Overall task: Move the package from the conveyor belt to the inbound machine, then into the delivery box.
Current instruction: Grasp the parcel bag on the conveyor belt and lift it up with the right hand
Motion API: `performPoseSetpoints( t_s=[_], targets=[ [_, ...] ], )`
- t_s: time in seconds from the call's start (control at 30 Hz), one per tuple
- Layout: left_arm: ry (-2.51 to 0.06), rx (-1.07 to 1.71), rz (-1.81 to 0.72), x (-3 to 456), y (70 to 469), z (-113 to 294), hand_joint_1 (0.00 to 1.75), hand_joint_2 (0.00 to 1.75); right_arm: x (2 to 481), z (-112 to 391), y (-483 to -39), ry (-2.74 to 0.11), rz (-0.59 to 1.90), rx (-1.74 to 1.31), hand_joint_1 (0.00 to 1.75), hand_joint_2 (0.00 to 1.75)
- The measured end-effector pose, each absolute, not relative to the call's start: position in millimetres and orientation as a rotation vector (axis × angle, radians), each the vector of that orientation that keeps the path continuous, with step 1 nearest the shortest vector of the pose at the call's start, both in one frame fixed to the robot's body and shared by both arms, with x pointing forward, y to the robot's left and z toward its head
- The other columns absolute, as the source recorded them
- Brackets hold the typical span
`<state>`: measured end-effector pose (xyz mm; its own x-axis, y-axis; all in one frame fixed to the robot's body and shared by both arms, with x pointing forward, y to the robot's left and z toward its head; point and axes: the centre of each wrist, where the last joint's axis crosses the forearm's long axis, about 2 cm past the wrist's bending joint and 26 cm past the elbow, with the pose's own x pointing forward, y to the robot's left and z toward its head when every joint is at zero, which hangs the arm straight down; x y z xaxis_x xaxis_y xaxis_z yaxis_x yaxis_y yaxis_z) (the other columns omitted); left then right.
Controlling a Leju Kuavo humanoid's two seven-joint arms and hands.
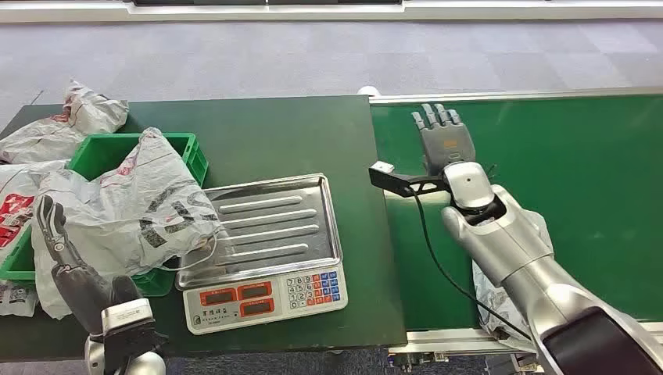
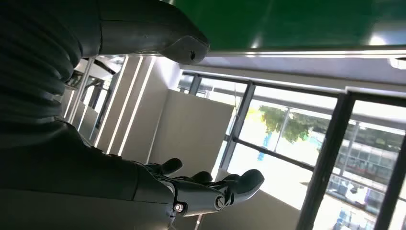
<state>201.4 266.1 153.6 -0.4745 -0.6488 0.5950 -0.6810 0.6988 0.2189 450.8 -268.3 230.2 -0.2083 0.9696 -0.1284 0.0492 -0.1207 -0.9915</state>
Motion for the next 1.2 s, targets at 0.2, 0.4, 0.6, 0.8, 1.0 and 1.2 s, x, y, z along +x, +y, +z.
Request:
performPoseSetpoints(
  t_s=[0.2, 0.4, 0.6, 0.8, 1.0, 1.2],
  targets=[
    [-2.217, 1.024, 0.053, 190.0, 269.6, 150.5, 0.00, 0.00, 425.1, 214.5, -364.5, -1.151, 1.393, -1.270, 0.00, 1.75],
    [-2.200, 1.032, 0.056, 184.5, 273.6, 148.4, 0.00, 0.00, 340.5, 186.7, -453.8, -0.970, 1.335, -1.274, 0.00, 1.75],
    [-2.203, 1.028, 0.054, 184.3, 274.8, 147.2, 0.00, 0.00, 254.2, 167.4, -473.1, -0.926, 1.323, -1.287, 0.00, 1.75],
    [-2.194, 1.026, 0.050, 184.0, 277.2, 146.9, 0.00, 0.00, 215.1, 145.9, -451.0, -1.174, 1.161, -1.036, 0.00, 1.75],
    [-2.193, 1.018, 0.041, 184.3, 281.6, 143.9, 0.00, 0.00, 189.7, 121.1, -424.7, -1.355, 0.903, -0.686, 0.00, 1.75],
    [-2.189, 1.020, 0.026, 186.3, 282.3, 143.7, 0.00, 0.00, 173.3, 106.5, -413.3, -1.362, 0.805, -0.617, 0.00, 1.75]
  ],
)
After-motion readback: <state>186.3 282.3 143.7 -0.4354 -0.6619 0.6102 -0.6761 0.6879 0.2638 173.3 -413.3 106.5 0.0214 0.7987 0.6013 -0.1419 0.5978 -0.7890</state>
